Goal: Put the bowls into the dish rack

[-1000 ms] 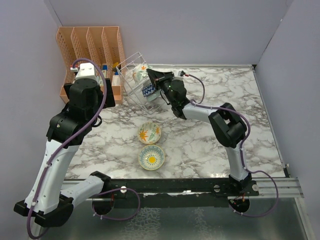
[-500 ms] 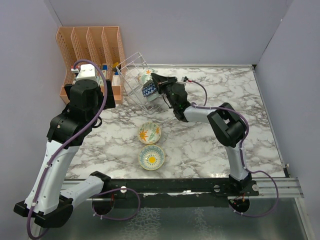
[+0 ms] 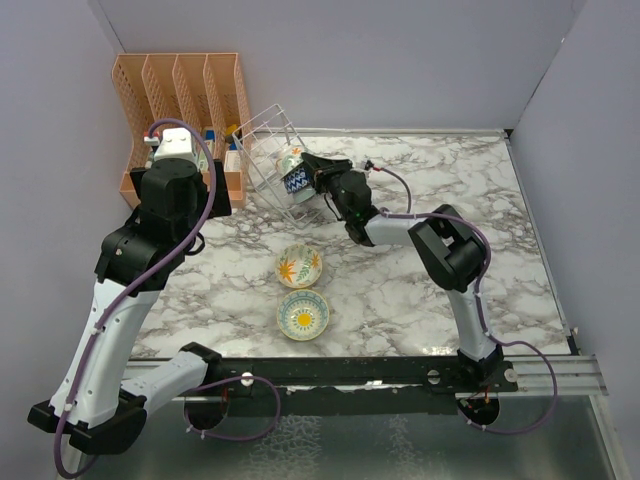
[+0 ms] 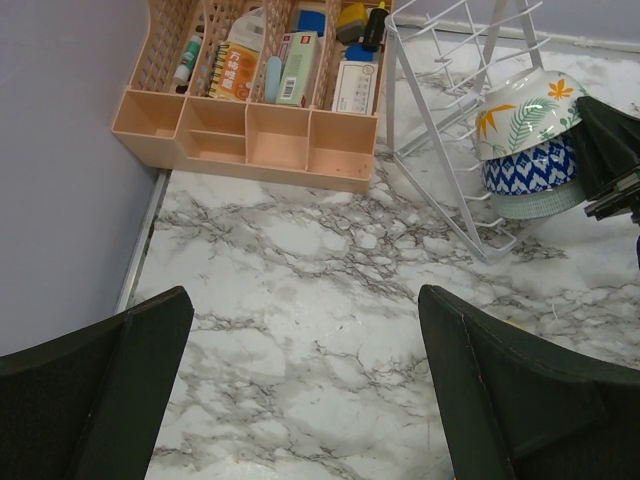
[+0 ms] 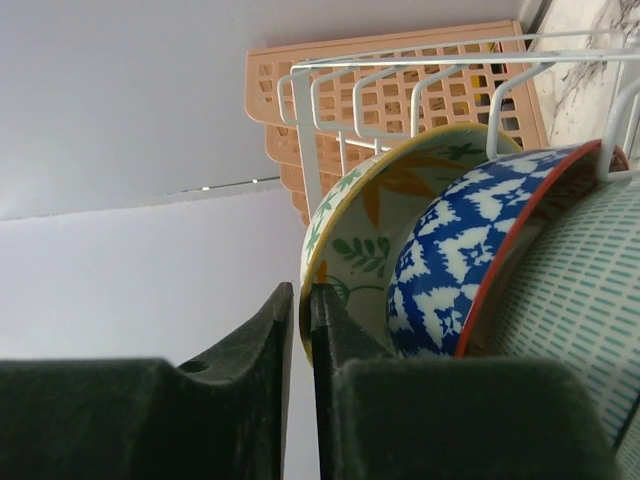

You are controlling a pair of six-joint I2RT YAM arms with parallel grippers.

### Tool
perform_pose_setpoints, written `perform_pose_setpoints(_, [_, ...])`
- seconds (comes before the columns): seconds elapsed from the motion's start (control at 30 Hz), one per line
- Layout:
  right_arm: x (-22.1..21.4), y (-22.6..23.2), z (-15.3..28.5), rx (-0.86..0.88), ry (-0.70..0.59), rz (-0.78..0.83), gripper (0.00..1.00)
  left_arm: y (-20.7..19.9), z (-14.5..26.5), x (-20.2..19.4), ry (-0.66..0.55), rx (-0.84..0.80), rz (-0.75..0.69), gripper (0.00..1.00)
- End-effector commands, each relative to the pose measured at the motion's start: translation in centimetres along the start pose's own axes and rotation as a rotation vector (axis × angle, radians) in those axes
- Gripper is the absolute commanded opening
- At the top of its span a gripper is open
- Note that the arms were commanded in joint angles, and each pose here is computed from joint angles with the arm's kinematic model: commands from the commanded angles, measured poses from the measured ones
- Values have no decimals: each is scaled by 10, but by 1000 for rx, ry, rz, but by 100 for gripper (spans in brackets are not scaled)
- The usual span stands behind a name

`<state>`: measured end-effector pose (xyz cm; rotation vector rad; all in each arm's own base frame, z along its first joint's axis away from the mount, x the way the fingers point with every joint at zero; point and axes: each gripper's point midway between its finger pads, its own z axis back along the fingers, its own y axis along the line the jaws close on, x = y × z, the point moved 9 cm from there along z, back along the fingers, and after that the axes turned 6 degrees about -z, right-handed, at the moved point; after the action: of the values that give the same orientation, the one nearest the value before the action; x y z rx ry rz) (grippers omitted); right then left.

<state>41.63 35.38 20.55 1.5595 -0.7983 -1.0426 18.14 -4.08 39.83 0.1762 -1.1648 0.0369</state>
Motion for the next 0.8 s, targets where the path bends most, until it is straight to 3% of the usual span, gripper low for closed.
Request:
perform_pose_setpoints(0.0, [-2,5,2,16,15,-49,17,-3,-1,2,-17,-23,-4,99])
perform_pose_setpoints(0.33, [-1,13,14,-31,19,-57,35,-5,-2,3,-19,-29,5,99])
perform_pose_setpoints(0.77, [9,29,42,-34,8,-46,39,-8,-2,2,-15,-58,25,99])
